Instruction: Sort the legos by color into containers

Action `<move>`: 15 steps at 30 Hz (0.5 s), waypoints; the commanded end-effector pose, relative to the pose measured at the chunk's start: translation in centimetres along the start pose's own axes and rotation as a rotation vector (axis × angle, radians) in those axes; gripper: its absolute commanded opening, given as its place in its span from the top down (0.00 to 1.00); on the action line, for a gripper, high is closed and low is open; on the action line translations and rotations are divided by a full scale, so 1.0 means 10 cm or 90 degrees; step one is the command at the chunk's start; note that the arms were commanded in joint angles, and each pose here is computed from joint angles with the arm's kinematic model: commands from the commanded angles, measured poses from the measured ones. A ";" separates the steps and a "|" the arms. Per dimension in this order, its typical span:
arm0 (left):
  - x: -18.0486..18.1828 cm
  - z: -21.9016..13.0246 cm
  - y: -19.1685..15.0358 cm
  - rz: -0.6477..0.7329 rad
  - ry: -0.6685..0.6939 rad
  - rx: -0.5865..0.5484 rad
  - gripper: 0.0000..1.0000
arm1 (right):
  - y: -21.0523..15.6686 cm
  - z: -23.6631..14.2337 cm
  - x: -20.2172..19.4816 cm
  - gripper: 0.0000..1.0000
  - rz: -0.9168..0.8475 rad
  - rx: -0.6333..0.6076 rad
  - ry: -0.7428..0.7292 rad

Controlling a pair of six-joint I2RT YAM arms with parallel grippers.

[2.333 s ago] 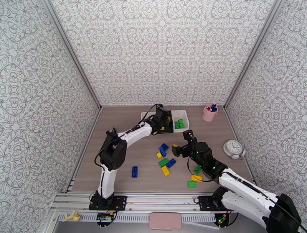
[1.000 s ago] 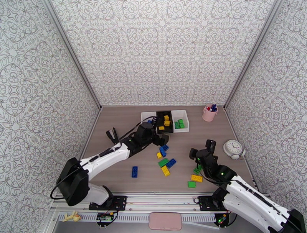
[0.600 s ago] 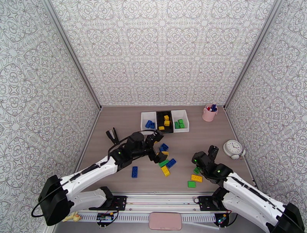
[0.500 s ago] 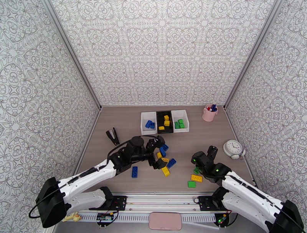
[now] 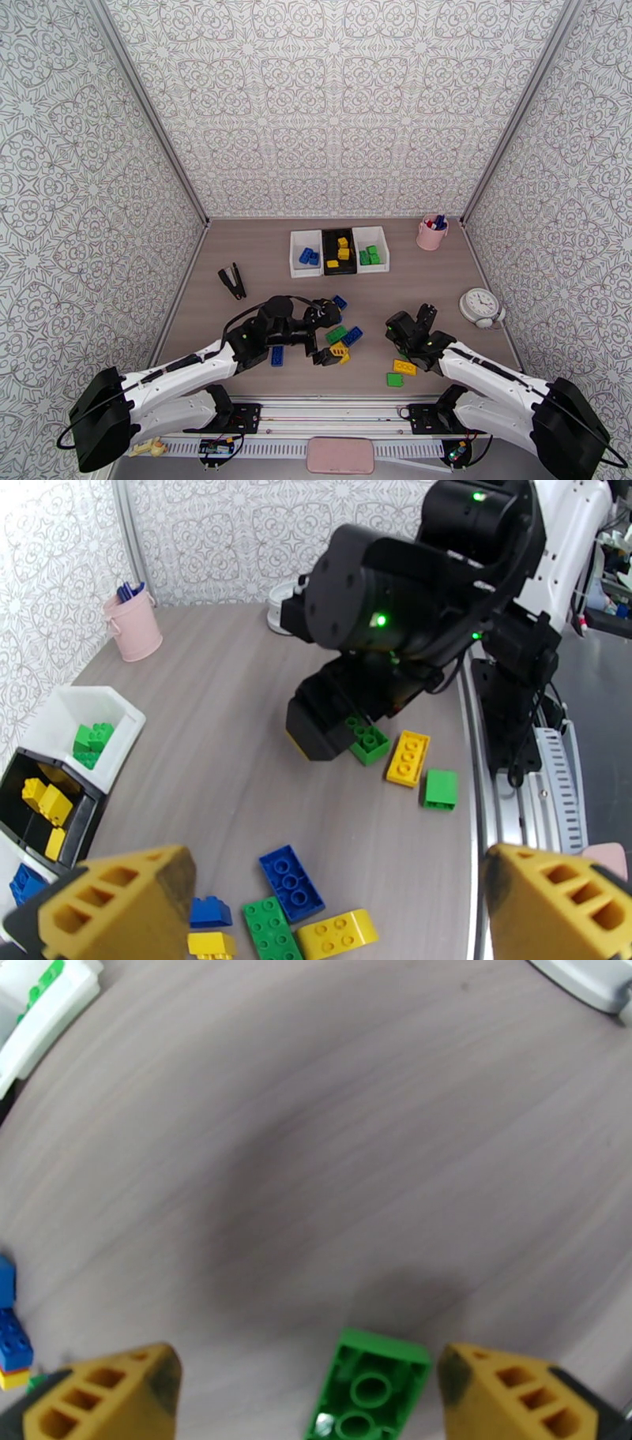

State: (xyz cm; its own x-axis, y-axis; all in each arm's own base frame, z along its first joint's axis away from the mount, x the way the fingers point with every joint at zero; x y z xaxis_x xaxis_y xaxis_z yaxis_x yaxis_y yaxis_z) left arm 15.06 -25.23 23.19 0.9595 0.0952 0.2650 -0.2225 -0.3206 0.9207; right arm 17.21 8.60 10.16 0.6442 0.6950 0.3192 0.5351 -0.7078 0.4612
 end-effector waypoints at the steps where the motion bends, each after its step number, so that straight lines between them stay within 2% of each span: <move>1: -0.04 0.02 0.02 0.018 -0.016 -0.020 0.00 | -0.06 0.08 -0.01 0.13 0.020 0.012 0.002; 7: -0.04 0.03 0.02 0.022 -0.022 -0.021 0.00 | -0.10 0.16 -0.01 0.21 0.015 0.017 -0.014; 15: -0.04 0.06 0.02 0.015 -0.025 -0.026 0.00 | -0.10 0.18 0.01 0.40 0.016 0.013 -0.025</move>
State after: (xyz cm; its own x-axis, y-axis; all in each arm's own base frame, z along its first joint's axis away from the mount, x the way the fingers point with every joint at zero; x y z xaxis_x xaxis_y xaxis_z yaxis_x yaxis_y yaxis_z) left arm 15.04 -25.54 22.94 0.9623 0.0724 0.2621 -0.2276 -0.3127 0.9222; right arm 17.26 8.42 8.46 0.6747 0.6935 0.2528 0.5387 -0.6968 0.4736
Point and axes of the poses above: each hand's point on the last joint's axis, 136 mm out from that joint toward the fingers, its own z axis out along the fingers, its own x axis along the line the jaws close on, y = z × x, the point moved 8 cm from there along -z, back along the fingers, and after that the axes turned 13 degrees about z, right-handed, at the moved point
